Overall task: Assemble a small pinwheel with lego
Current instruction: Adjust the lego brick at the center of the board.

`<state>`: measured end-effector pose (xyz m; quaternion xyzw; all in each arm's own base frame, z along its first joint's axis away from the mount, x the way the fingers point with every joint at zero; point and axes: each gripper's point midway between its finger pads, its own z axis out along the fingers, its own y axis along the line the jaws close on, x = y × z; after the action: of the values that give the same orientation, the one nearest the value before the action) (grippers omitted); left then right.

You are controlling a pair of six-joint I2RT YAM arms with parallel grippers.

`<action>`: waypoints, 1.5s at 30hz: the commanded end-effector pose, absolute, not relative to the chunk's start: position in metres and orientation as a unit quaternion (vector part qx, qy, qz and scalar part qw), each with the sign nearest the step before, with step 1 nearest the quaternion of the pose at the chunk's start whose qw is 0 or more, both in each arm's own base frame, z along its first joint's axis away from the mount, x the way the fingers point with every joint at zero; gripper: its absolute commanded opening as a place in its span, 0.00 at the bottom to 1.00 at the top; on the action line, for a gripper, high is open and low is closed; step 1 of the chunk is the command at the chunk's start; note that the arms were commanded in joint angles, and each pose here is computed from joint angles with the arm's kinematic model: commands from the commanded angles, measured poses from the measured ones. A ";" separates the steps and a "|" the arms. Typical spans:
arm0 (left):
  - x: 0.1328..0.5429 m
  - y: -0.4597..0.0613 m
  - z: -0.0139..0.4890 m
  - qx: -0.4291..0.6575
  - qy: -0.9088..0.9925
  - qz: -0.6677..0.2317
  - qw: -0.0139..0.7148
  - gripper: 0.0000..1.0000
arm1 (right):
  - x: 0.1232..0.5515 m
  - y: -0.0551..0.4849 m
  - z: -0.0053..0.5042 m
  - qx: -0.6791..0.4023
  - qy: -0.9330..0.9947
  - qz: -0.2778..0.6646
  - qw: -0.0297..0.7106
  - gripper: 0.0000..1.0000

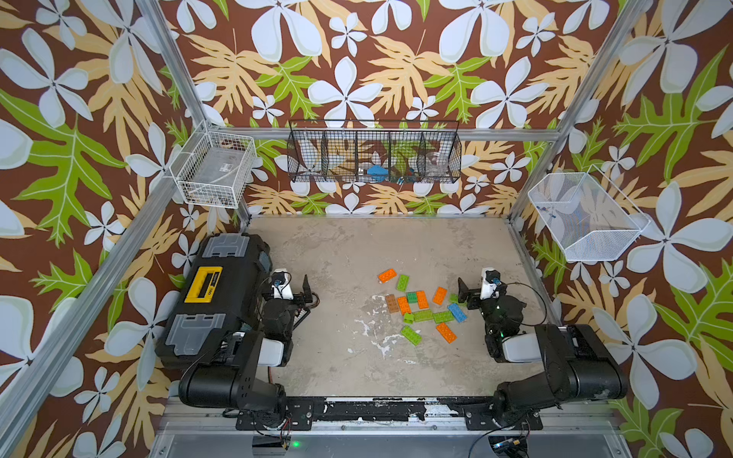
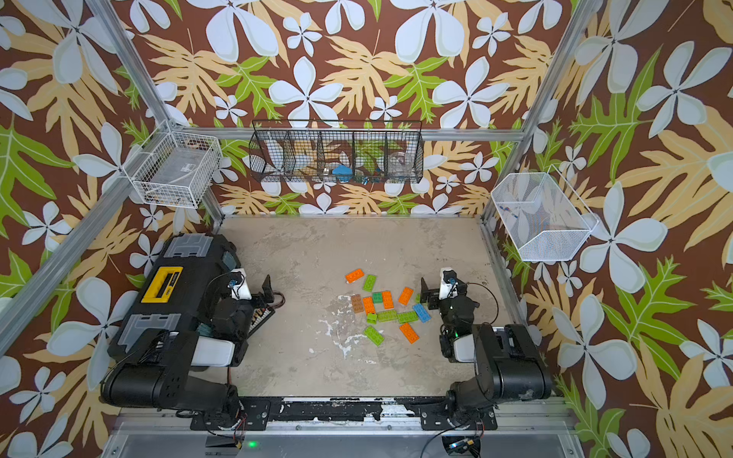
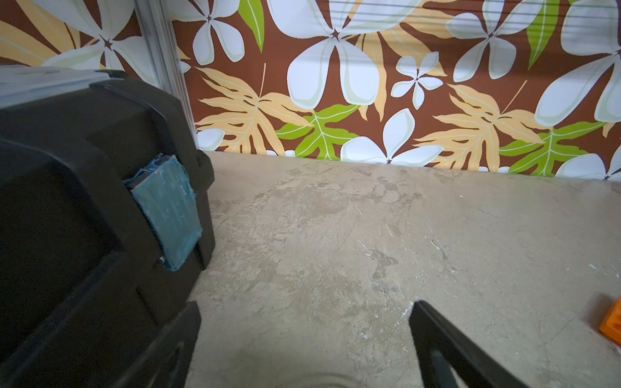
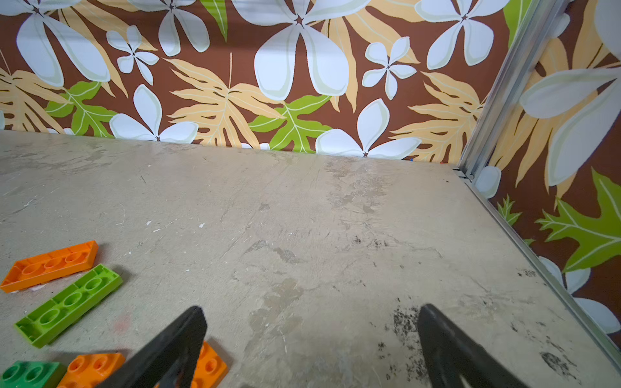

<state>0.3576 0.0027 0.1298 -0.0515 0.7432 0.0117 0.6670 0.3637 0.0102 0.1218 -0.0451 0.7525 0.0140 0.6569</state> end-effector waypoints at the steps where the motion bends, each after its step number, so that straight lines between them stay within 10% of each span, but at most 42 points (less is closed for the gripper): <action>1: 0.359 -0.001 0.132 -0.047 0.742 -0.006 0.669 1.00 | 0.365 0.011 0.125 -0.049 0.749 0.015 0.661 1.00; 28: 0.339 0.016 0.186 -0.120 0.697 0.053 0.705 1.00 | 0.352 0.007 0.160 -0.023 0.742 -0.002 0.670 1.00; 45: 0.336 -0.068 0.216 -0.179 0.764 -0.157 0.600 1.00 | 0.311 0.091 0.196 0.020 0.775 0.142 0.616 1.00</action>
<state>0.3401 -0.0520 0.2467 -0.1589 0.7160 -0.1175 0.6696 0.3190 0.0950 0.2177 -0.0330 0.7365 0.1311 0.6627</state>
